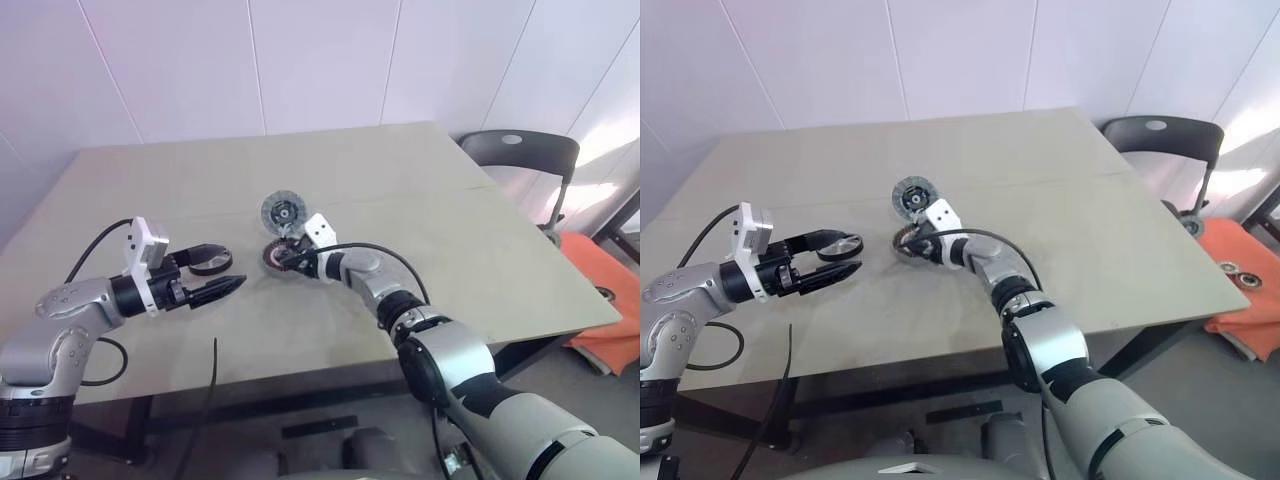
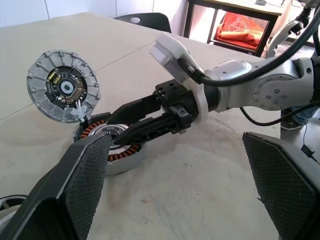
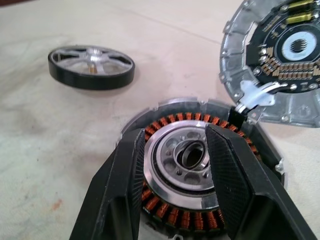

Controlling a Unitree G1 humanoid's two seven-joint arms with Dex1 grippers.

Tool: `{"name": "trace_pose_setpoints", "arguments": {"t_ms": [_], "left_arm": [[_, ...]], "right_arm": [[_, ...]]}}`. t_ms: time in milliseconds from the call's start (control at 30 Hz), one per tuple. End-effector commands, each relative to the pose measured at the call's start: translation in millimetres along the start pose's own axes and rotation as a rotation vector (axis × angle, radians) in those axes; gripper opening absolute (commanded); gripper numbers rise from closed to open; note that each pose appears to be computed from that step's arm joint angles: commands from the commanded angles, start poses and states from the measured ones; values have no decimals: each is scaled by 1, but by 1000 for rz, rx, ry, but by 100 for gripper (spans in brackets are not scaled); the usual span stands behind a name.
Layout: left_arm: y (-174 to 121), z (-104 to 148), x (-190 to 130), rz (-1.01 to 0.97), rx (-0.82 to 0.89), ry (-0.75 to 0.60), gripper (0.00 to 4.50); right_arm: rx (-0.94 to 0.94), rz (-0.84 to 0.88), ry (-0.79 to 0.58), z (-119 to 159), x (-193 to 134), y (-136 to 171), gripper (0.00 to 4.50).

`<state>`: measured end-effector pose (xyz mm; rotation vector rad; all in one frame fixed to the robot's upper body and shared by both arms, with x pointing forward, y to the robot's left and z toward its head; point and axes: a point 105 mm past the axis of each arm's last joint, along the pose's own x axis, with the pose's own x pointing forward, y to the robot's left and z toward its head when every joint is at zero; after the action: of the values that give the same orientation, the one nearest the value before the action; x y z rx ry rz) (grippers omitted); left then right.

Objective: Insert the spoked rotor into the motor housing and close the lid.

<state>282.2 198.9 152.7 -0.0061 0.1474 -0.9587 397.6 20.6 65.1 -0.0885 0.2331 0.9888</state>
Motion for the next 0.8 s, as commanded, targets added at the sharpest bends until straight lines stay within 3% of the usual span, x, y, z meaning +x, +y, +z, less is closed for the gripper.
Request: {"name": "trace_pose_setpoints", "arguments": {"t_ms": [33,133,367,500,633,800], "left_arm": [[-1,8,1,-6,30,-24,448],[-2,8,1,-6,30,-25,448],[-2,7,1,-5,28,-23,448],[-2,7,0,-3,27,-22,448],[-2,6,-1,-4,26,-19,448],[-2,8,2,-10,28,-22,448]], "right_arm": [[-36,-8,-95,30,3,-2,163],[-47,-24,-89,29,3,-3,77],[-53,-39,-102,36,-4,-14,77],[-53,135,-199,65,-10,-3,77],[-212,369,-202,84,-23,14,77],[-609,565,-51,84,-38,27,77]]}}
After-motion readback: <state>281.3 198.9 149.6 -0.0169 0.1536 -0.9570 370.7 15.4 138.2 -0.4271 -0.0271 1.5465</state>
